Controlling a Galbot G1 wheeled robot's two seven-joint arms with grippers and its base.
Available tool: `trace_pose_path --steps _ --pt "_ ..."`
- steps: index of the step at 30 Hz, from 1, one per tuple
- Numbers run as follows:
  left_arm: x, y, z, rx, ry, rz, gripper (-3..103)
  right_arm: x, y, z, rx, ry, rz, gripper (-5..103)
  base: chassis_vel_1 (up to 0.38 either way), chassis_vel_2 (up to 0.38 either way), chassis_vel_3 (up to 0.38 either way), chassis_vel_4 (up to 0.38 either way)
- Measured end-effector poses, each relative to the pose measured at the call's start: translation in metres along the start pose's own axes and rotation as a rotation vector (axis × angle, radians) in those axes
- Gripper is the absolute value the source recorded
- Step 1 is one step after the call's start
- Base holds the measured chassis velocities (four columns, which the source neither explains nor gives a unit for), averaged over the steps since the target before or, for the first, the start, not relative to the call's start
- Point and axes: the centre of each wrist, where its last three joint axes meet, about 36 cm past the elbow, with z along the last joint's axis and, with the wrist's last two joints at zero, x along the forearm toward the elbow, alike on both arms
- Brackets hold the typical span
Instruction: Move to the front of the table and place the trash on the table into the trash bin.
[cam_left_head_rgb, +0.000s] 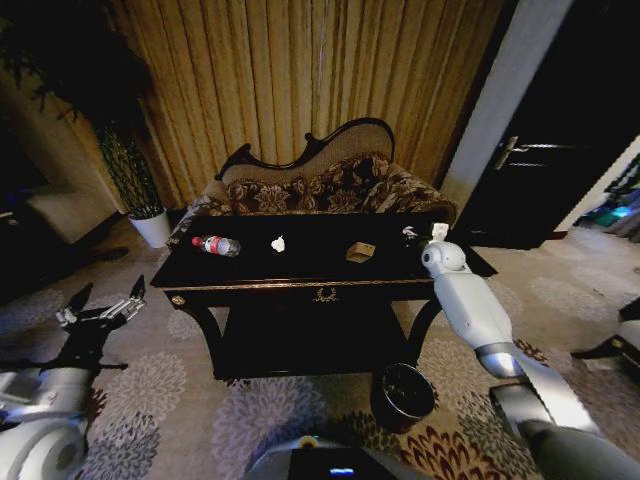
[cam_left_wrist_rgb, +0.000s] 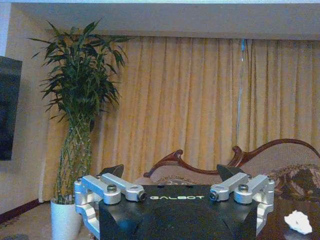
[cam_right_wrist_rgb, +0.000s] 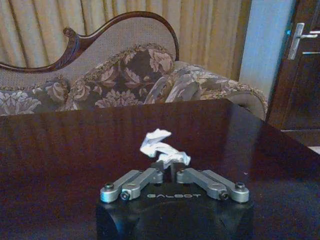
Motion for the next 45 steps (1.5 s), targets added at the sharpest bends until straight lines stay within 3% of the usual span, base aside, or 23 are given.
trace_pose_path --steps 3,4,6,21,25,27,28,30,34,36,38,40,45 --pt "0.000 0.000 0.000 0.000 0.000 0.000 100 0.001 -0.001 0.000 -0.001 -0.002 0.000 8 0.000 0.000 0.000 0.000" --pt "0.000 0.000 0.000 0.000 0.000 0.000 100 0.001 -0.002 0.000 -0.002 -0.002 0.000 1 0.000 0.000 0.000 0.000" --pt "0.000 0.000 0.000 0.000 -0.001 0.000 100 0.002 -0.003 0.000 -0.003 -0.003 0.000 0 0.000 0.000 0.000 0.000" --pt "0.000 0.000 -0.001 -0.001 -0.001 0.000 100 0.012 -0.007 -0.005 -0.010 -0.029 -0.022 0 0.000 0.000 0.000 0.000" --pt "0.000 -0.001 0.000 0.001 0.000 0.002 100 0.011 -0.008 -0.008 -0.013 -0.036 -0.035 10 0.000 0.000 0.000 0.000" --pt "0.000 -0.001 0.001 0.002 0.001 0.002 100 0.008 -0.009 -0.008 -0.017 -0.036 -0.032 21 0.000 0.000 0.000 0.000" --pt "0.000 0.000 0.001 0.003 0.002 0.001 100 0.005 -0.009 -0.008 -0.020 -0.034 -0.029 32 0.000 0.000 0.000 0.000" --pt "0.000 0.000 0.001 0.003 0.003 0.001 100 0.004 -0.009 -0.008 -0.021 -0.033 -0.028 32 0.000 0.000 0.000 0.000" --pt "0.000 0.001 0.002 0.003 0.005 -0.002 100 -0.002 -0.009 -0.009 -0.025 -0.029 -0.022 43 0.000 0.000 0.000 0.000" --pt "0.000 0.001 0.003 0.003 0.006 -0.003 100 -0.007 -0.009 -0.011 -0.027 -0.027 -0.014 59 0.000 0.000 0.000 0.000" --pt "0.000 0.001 0.003 0.003 0.006 -0.004 100 -0.008 -0.010 -0.012 -0.026 -0.029 -0.011 59 0.000 0.000 0.000 0.000" --pt "0.000 0.002 0.003 0.004 0.007 -0.005 100 -0.008 -0.012 -0.017 -0.023 -0.036 -0.005 76 0.000 0.000 0.000 0.000" --pt "0.000 0.002 0.005 0.007 0.010 -0.004 100 -0.002 -0.013 -0.023 -0.014 -0.059 -0.007 86 0.000 0.000 0.000 0.000"
